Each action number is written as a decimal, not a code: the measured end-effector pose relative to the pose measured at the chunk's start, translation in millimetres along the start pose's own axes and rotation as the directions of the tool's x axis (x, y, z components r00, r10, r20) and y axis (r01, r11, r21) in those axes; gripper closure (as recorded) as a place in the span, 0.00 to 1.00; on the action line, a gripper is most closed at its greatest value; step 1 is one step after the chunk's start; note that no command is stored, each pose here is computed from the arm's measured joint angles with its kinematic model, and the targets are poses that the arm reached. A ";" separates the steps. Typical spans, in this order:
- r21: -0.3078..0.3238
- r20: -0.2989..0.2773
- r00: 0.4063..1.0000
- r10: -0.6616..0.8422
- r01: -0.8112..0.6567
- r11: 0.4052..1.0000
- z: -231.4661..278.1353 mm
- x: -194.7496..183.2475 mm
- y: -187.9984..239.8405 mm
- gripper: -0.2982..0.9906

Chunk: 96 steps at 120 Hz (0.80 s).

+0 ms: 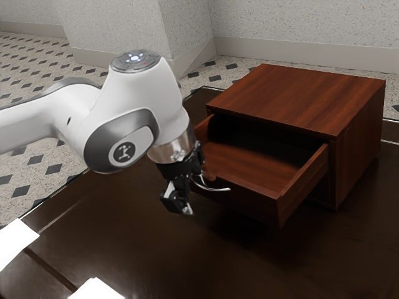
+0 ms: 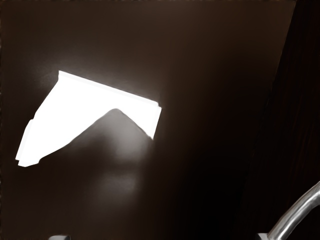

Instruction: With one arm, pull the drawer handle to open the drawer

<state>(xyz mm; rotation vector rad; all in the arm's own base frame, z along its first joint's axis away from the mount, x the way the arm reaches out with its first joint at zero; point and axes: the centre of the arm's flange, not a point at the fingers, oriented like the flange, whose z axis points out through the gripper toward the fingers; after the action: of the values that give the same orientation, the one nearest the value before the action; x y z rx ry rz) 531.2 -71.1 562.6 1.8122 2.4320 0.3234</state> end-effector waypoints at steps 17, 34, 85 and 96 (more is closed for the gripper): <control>-0.012 0.002 1.000 -0.006 0.006 1.000 -7.8 4.5 4.6 0.41; -0.032 0.008 1.000 -0.002 0.002 1.000 -18.7 3.2 8.5 0.40; -0.177 0.120 0.951 0.283 -0.260 0.949 -193.3 -37.3 19.7 0.28; -0.144 0.057 0.929 0.365 -0.354 0.924 -185.2 24.9 47.6 0.27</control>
<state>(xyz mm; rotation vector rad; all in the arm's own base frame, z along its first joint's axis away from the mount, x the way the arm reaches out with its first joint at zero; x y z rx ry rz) 531.7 -55.6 754.8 2.1583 1.9629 0.4138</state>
